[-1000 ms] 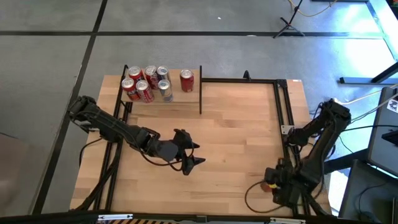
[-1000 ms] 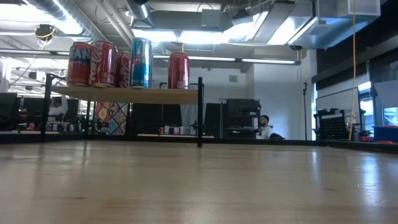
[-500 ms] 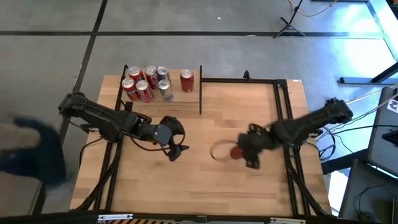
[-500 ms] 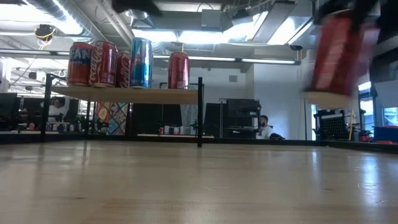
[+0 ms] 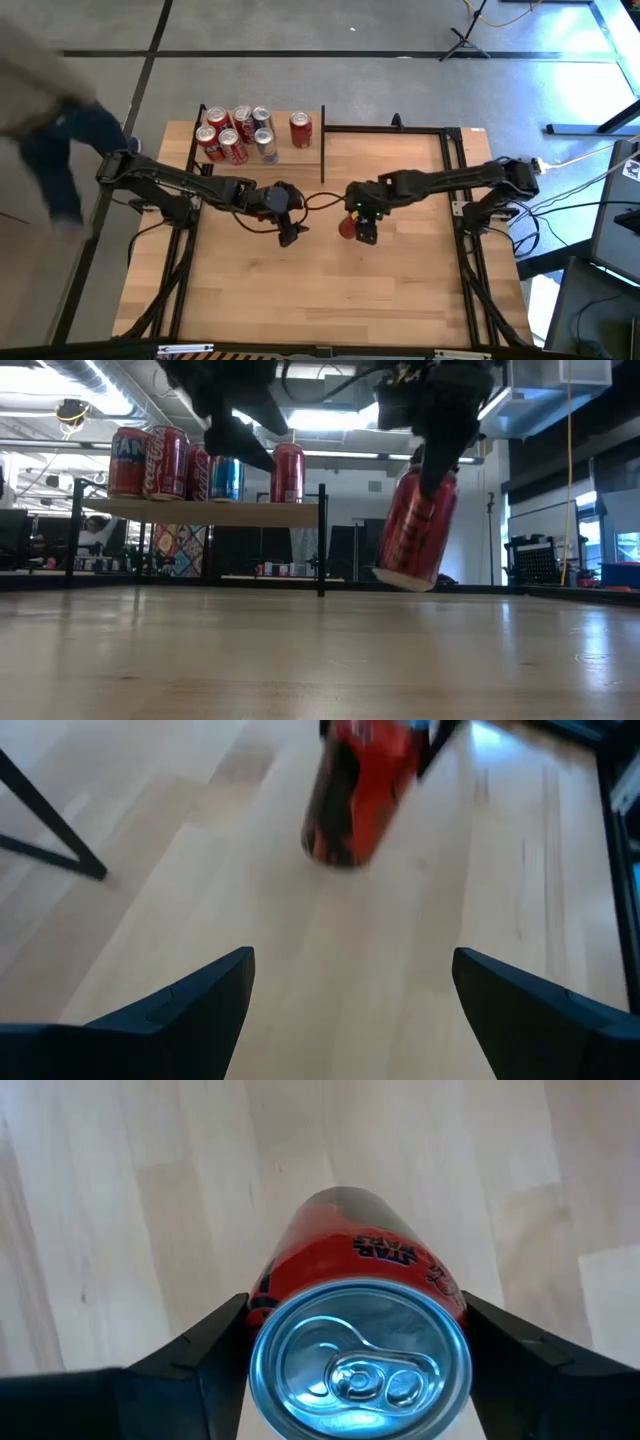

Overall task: Place canned beverage on shelf
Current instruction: Put the red-black soda can on the shelf aligned with the other red-black soda can

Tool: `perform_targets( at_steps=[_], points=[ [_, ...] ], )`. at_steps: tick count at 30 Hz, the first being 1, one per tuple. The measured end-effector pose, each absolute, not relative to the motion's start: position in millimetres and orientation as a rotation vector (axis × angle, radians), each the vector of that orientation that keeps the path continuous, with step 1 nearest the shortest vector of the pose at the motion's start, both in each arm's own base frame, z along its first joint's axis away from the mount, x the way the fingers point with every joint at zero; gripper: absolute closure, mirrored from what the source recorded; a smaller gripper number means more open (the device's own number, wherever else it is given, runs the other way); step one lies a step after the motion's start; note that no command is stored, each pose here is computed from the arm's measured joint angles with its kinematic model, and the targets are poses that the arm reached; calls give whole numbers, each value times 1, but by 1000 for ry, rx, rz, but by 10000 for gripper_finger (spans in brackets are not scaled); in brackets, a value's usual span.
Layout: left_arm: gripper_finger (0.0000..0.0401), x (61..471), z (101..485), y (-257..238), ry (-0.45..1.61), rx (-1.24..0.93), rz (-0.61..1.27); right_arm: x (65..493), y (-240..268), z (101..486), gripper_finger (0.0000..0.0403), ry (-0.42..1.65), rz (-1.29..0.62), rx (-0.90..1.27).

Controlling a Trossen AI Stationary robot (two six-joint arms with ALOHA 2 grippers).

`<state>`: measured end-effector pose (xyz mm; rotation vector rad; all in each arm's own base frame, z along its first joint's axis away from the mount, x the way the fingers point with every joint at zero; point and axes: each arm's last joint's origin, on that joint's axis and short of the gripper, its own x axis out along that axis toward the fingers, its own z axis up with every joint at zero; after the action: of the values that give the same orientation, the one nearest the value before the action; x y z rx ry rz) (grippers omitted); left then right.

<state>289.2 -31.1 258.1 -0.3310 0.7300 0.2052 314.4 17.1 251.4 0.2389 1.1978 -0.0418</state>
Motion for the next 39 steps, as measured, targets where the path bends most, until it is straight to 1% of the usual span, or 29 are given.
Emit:
perform_targets(
  at_steps=[4,7,13,15,18,20,21,26,29,32,34,36,39],
  points=[
    [64,295,246,-21,687,-349,230,323,17,243,134,1189,-18,242],
    [64,300,232,-18,741,-349,245,326,17,237,134,1205,-4,219],
    [64,311,214,-22,776,-353,236,332,18,231,133,1194,20,175],
    [64,312,213,-25,766,-362,231,334,18,230,106,1194,29,160],
    [64,313,215,-27,751,-368,224,334,18,230,36,1189,38,162],
    [64,313,215,-28,747,-368,221,335,18,230,19,1178,48,149],
    [64,314,216,-28,740,-370,220,336,18,230,24,1172,55,138],
    [64,316,217,-28,714,-376,217,337,18,234,73,1136,89,100],
    [64,316,217,-28,713,-374,223,332,18,241,93,1126,95,98],
    [64,315,217,-28,714,-374,224,321,18,249,104,1090,103,98],
    [64,315,217,-28,714,-374,224,310,17,249,108,1045,143,109],
    [64,315,217,-28,714,-374,224,298,14,246,110,982,175,125],
    [64,315,217,-28,714,-373,224,280,12,241,109,829,154,147]
  ],
)
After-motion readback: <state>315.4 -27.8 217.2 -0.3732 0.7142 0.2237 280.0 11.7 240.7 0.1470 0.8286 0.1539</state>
